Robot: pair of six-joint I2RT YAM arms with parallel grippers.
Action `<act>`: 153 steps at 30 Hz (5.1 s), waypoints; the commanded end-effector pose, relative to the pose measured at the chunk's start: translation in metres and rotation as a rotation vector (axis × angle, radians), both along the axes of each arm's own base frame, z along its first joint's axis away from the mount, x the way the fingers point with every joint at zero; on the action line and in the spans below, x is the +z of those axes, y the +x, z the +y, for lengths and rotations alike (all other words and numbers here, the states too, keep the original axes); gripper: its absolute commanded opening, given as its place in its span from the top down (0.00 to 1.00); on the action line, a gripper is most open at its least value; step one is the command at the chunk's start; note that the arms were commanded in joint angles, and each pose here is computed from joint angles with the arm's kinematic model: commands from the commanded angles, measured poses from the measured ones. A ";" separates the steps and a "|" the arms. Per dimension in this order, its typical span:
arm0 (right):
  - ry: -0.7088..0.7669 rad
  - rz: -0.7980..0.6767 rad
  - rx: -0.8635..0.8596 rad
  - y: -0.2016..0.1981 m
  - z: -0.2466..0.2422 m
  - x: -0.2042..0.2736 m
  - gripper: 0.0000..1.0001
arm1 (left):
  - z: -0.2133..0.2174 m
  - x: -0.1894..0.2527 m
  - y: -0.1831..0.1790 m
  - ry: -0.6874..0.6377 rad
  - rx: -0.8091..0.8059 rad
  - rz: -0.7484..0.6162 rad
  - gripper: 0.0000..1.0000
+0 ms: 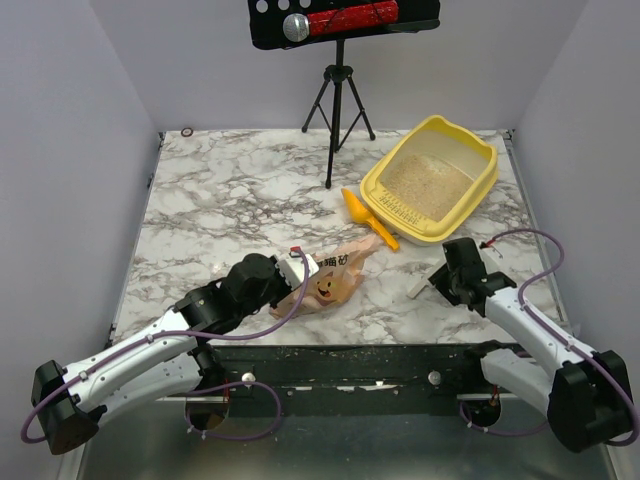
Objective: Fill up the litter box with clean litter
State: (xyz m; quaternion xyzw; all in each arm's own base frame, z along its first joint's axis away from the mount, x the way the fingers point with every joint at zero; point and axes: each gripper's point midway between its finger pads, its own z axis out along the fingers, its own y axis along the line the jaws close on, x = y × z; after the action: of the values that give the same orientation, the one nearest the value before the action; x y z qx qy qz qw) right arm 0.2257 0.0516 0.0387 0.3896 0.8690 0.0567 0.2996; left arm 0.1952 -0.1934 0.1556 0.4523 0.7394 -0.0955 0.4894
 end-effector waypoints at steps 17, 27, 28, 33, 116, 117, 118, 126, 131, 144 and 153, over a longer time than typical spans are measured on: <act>-0.021 -0.023 -0.021 0.016 -0.006 -0.012 1.00 | -0.006 0.028 0.015 -0.073 0.044 -0.079 1.00; -0.072 -0.112 0.040 0.013 -0.014 0.020 1.00 | -0.009 0.036 0.010 -0.094 0.018 -0.071 0.77; -0.078 -0.126 0.059 0.015 -0.013 0.027 1.00 | -0.010 0.039 0.008 -0.104 0.004 -0.065 0.72; -0.103 -0.195 0.151 0.024 -0.008 0.069 1.00 | -0.016 0.060 -0.007 -0.173 -0.073 -0.061 0.54; 0.121 -1.003 1.590 -0.034 0.212 0.321 0.30 | -0.065 0.218 0.011 -1.044 -0.426 0.315 1.00; 0.102 -1.002 1.598 -0.035 0.210 0.321 0.29 | -0.064 0.219 0.009 -1.042 -0.433 0.313 1.00; 0.095 -1.002 1.612 -0.037 0.209 0.321 0.28 | -0.064 0.218 0.007 -1.039 -0.440 0.315 1.00; 0.135 -0.990 1.717 -0.044 0.218 0.325 0.23 | -0.066 0.222 -0.010 -1.023 -0.506 0.326 1.00; 0.177 -0.979 1.757 -0.043 0.226 0.323 0.23 | -0.068 0.225 -0.018 -1.021 -0.537 0.329 1.00; 0.292 -0.985 1.818 -0.052 0.244 0.317 0.23 | -0.070 0.230 -0.026 -1.020 -0.574 0.330 1.00; 0.330 -0.975 1.843 -0.054 0.250 0.312 0.23 | -0.070 0.234 -0.029 -1.027 -0.584 0.323 1.00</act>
State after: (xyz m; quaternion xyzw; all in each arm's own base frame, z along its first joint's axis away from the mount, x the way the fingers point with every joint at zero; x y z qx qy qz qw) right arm 0.1777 0.2967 0.3528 -0.4411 0.6082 0.5152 0.4124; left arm 0.1792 -0.2656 0.3778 0.2997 0.5356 -0.6337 0.4709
